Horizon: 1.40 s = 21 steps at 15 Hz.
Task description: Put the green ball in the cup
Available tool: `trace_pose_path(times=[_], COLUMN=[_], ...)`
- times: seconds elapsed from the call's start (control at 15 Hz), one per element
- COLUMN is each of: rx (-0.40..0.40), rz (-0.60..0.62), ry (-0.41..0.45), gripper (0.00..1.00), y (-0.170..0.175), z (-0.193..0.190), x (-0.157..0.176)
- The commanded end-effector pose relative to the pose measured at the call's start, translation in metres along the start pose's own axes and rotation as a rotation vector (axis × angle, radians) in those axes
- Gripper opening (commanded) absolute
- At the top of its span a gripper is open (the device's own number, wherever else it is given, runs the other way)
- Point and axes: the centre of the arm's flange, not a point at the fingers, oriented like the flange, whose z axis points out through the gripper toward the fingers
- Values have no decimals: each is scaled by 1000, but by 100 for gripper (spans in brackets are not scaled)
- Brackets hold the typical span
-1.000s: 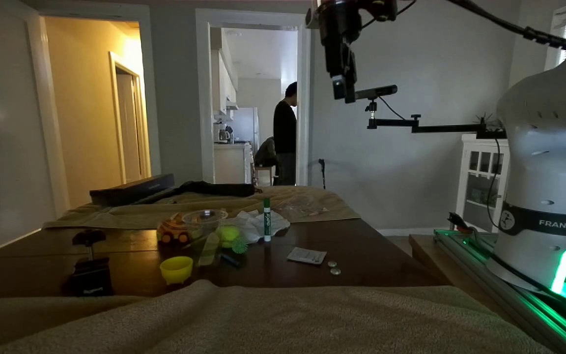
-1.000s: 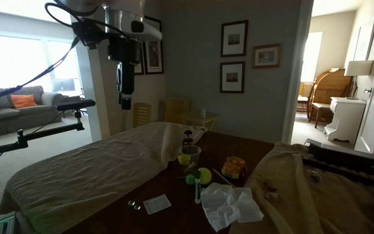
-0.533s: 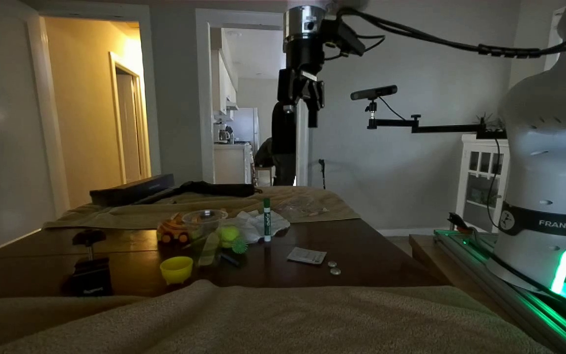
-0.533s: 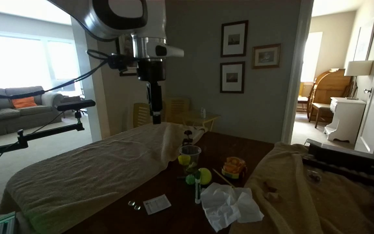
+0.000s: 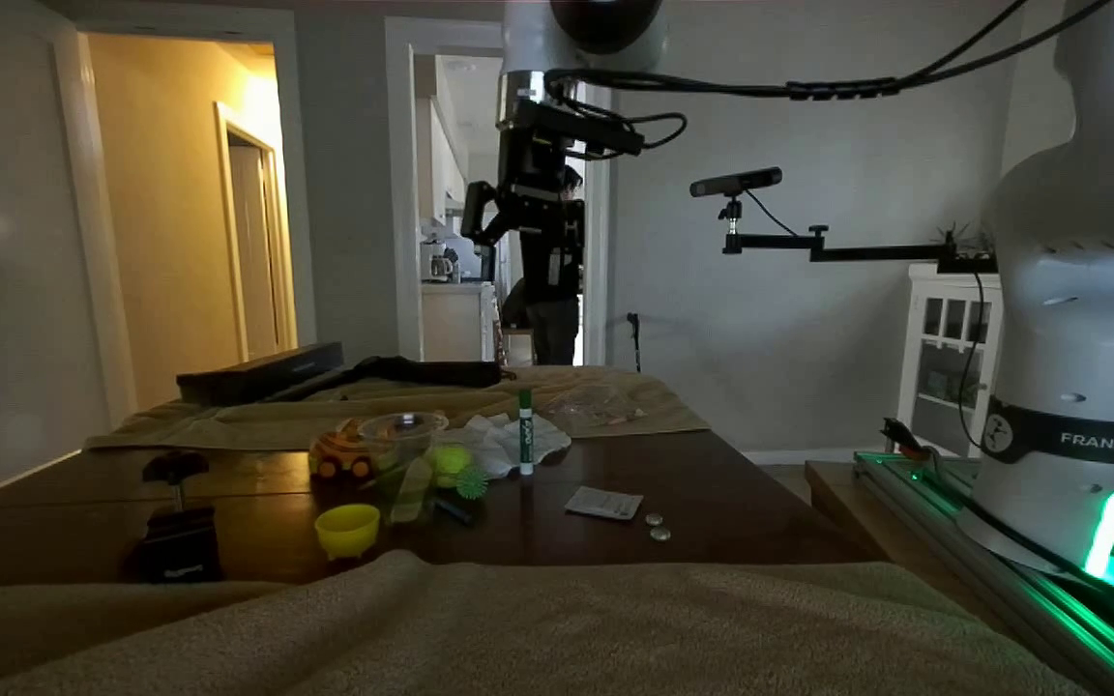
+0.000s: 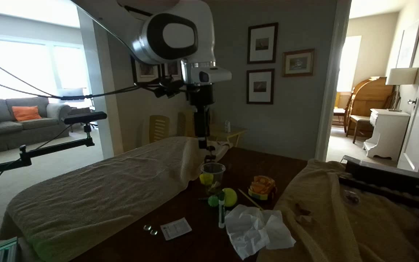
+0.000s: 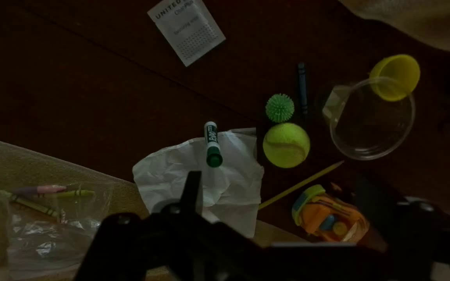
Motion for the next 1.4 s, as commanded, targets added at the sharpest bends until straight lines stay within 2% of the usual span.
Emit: trace_pose_path(times=[0.0,0.2,0.27,0.6,0.93,1.33], rx=[31,64,37,45,43,62], rz=[173,292,215,253,308,342], ry=[-23,-114,-61,-91,-97,-58], gripper=[100,100,100,100,100,100], y=[-27,-36,-17,-26,-32,-52], z=[12,31,24,38,84,123], x=[41,57,39,50,64,73])
